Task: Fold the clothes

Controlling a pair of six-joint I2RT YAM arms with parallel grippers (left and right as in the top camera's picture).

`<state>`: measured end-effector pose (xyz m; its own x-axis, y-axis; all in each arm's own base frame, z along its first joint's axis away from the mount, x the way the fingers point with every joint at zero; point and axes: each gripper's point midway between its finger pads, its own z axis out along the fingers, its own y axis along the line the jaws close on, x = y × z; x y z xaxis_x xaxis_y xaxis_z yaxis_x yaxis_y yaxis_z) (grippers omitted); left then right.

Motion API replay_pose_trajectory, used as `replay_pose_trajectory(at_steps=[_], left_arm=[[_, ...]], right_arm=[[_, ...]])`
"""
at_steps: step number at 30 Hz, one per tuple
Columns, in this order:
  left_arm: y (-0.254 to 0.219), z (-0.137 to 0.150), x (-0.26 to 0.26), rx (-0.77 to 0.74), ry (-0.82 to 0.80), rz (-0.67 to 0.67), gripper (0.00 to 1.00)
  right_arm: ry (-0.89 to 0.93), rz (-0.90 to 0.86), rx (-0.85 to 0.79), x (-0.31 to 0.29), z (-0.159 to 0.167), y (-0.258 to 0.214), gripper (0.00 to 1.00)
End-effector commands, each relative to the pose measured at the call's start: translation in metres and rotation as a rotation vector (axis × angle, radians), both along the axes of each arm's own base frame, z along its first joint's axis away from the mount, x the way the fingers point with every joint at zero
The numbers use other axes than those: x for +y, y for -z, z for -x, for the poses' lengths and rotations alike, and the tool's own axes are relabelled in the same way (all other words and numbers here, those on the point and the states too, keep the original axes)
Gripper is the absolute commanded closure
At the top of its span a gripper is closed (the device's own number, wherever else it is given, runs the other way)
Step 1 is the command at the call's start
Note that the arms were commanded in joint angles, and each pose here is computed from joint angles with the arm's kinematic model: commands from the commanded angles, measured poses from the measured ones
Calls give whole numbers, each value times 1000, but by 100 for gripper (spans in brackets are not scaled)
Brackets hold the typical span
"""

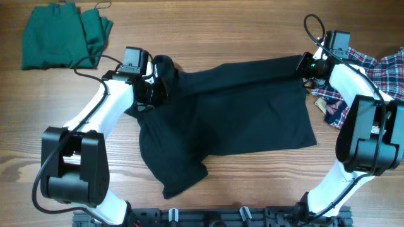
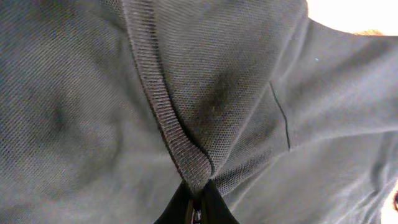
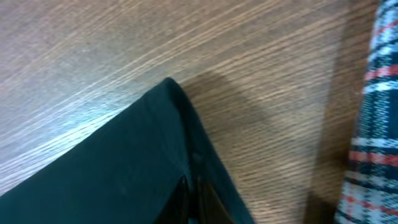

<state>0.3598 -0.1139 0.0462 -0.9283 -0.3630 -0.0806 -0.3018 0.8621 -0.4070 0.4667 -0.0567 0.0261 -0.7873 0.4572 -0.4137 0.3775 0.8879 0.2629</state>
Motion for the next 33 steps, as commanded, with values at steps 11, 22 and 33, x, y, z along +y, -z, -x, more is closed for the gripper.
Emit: replay_pose_trajectory(at_steps=[11,22,33], left_arm=[[-14,-12,18,-67,-17,-103,1],[-91,-58,-28,-419,88,-45,96],[-25,-76,-68,-362,113,-11,96]], right_arm=[[67,135,-33,-26,-1,-27,25],[-158,-110,-319,44,-22,-127,96],[-240,-157,-83,93,-24,-1,96]])
